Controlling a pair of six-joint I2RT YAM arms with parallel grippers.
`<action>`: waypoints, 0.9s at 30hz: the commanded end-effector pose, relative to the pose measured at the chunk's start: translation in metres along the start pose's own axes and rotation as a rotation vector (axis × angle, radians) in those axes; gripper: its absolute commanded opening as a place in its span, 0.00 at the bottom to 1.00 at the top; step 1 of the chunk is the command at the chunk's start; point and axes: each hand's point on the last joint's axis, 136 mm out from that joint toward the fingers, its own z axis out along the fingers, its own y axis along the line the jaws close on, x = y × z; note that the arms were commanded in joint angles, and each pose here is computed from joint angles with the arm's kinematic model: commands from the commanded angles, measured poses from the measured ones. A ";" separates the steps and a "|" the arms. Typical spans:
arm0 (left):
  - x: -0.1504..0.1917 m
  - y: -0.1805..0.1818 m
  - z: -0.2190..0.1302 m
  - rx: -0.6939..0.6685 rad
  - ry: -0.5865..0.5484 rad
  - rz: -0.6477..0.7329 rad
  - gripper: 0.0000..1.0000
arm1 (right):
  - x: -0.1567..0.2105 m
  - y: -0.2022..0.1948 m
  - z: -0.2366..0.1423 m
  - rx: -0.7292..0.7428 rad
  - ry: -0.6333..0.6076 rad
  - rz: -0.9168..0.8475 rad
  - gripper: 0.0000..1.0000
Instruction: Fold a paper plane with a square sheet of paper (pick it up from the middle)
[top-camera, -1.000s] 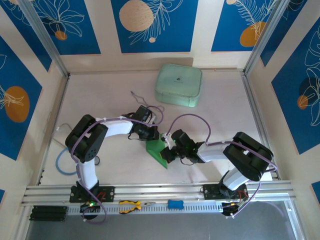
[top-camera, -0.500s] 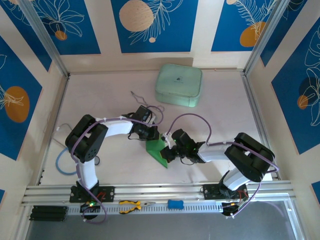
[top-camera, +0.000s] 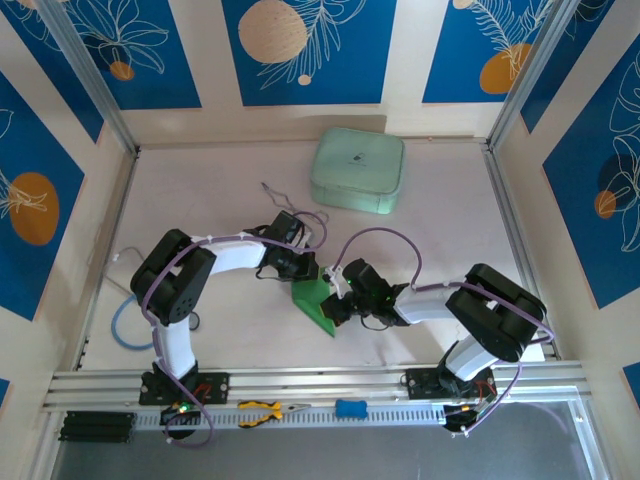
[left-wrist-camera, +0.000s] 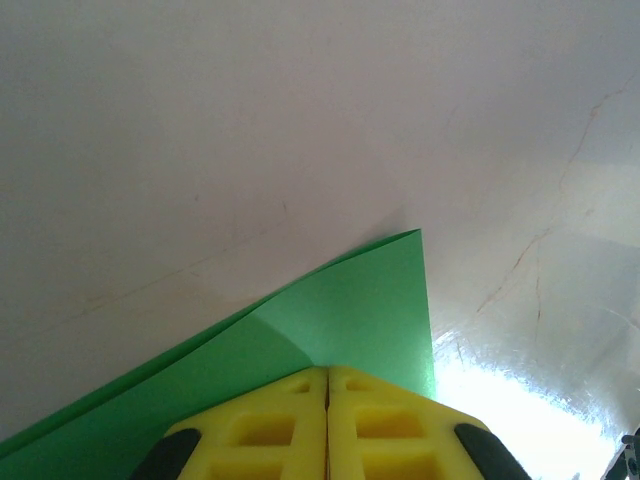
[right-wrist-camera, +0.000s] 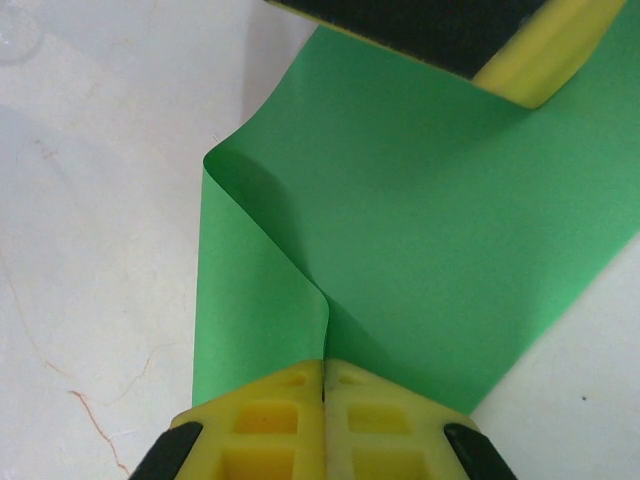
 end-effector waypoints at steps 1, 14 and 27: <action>0.017 0.023 0.008 -0.061 0.050 -0.037 0.09 | 0.010 -0.006 0.004 0.025 0.030 0.009 0.04; -0.010 0.000 -0.018 -0.053 -0.040 0.008 0.19 | 0.013 -0.006 0.005 0.024 0.034 0.010 0.04; -0.004 -0.019 -0.079 -0.005 -0.227 -0.022 0.19 | 0.014 -0.008 0.004 0.030 0.021 0.017 0.04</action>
